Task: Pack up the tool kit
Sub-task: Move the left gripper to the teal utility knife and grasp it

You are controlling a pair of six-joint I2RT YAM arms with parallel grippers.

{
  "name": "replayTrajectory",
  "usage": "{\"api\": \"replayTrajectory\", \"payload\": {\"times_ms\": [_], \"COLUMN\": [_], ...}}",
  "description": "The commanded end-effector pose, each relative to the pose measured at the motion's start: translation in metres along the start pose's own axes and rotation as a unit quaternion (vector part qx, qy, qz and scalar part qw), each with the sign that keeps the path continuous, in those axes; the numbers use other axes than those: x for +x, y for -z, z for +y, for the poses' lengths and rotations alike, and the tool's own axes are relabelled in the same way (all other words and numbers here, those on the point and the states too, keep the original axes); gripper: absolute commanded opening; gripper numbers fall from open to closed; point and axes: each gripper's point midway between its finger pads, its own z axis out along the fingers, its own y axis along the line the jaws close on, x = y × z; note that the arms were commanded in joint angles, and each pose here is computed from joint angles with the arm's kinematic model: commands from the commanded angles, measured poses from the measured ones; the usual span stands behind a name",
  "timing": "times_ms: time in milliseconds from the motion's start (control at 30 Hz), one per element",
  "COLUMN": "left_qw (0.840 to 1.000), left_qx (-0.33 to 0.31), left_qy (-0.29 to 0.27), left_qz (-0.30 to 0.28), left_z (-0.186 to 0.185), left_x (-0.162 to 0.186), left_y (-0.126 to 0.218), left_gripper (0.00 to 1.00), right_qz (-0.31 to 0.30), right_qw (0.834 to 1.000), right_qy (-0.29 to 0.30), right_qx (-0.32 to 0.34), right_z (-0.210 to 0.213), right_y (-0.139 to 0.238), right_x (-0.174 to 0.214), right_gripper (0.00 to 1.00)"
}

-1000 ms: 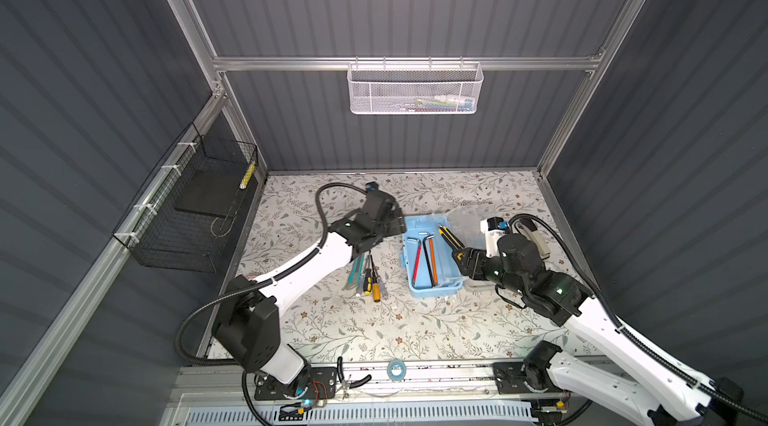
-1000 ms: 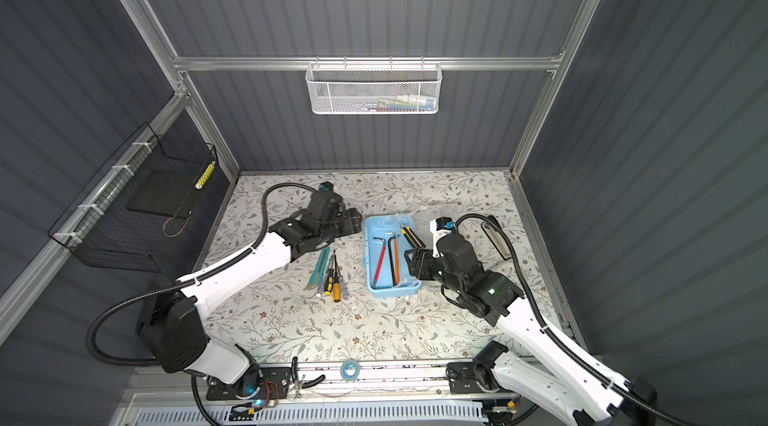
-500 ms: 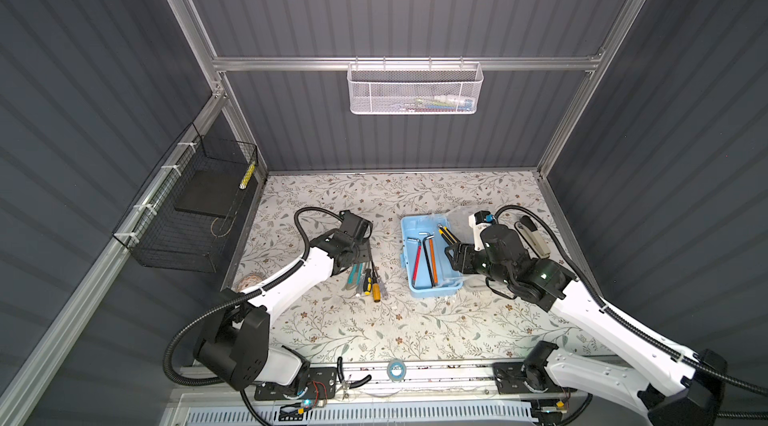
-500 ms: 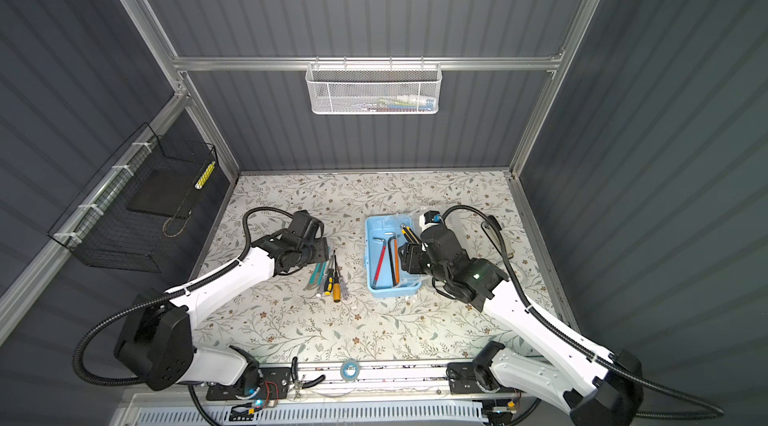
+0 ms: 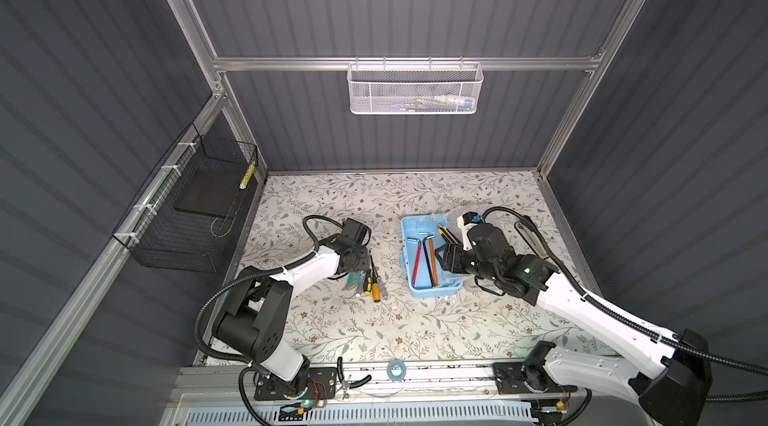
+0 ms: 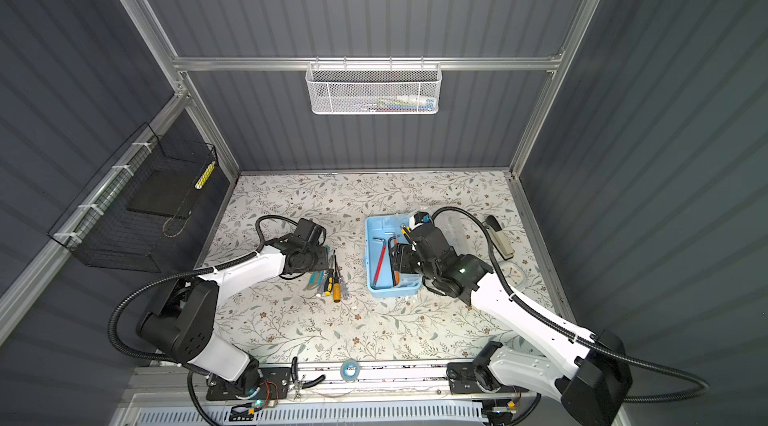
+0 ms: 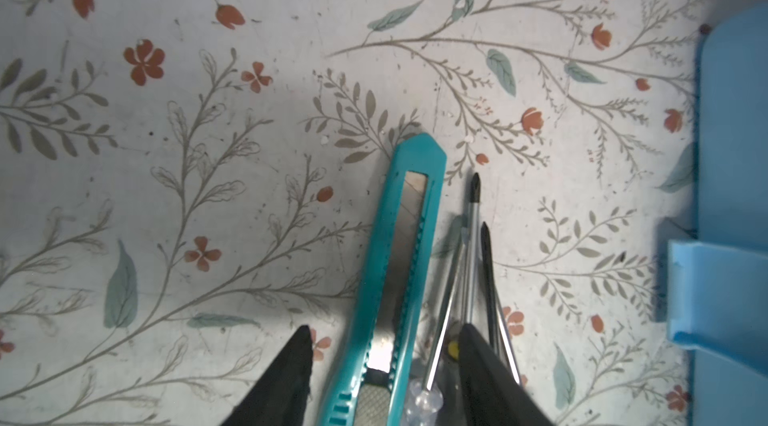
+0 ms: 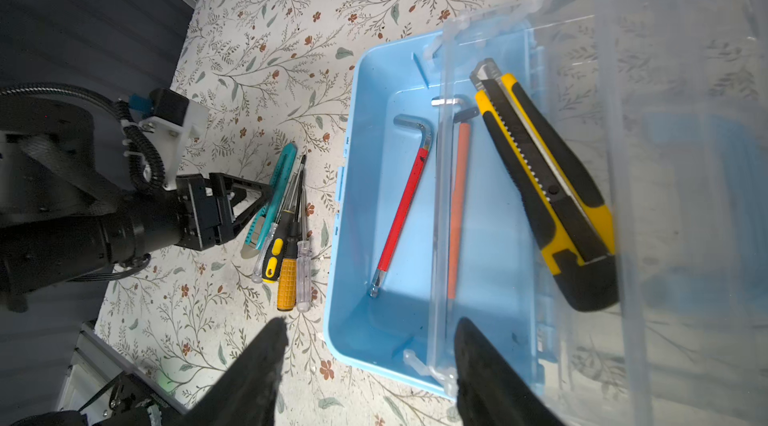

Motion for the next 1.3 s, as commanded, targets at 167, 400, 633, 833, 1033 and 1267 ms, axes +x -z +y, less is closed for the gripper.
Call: {"api": "replayTrajectory", "payload": {"times_ms": [167,400,633,833,1033,1267], "left_qw": [0.999,0.998,0.997,0.996,0.995,0.996], "left_qx": [-0.011,-0.036,-0.060,-0.071,-0.079,-0.067], "left_qy": [-0.019,-0.023,-0.026,-0.032,-0.036,-0.037], "left_qz": [0.028,0.040,0.046,0.050,0.049,0.040], "left_z": [0.002,0.009,0.017,0.020,0.020,0.015], "left_x": [0.009,0.013,0.015,0.014,0.009,0.001], "left_y": [-0.020,-0.027,-0.031,-0.035,-0.039,-0.028], "left_gripper": [0.52,0.48,0.42,0.35,0.32,0.12], "right_qz": [0.000,-0.002,-0.001,0.003,0.015,0.016], "right_qw": [1.000,1.000,1.000,1.000,1.000,1.000], "right_qy": [-0.008,-0.011,-0.009,-0.010,-0.006,-0.013], "right_qx": [-0.002,-0.002,-0.003,-0.006,-0.001,-0.007], "right_z": [-0.003,-0.007,-0.007,-0.006,-0.006,-0.003], "right_y": [-0.002,-0.004,-0.007,-0.011,-0.019,-0.023], "right_x": [0.006,0.010,0.011,0.013,0.016,0.015], "right_gripper": [0.65,0.65,0.65,0.65,0.65,0.65]}}
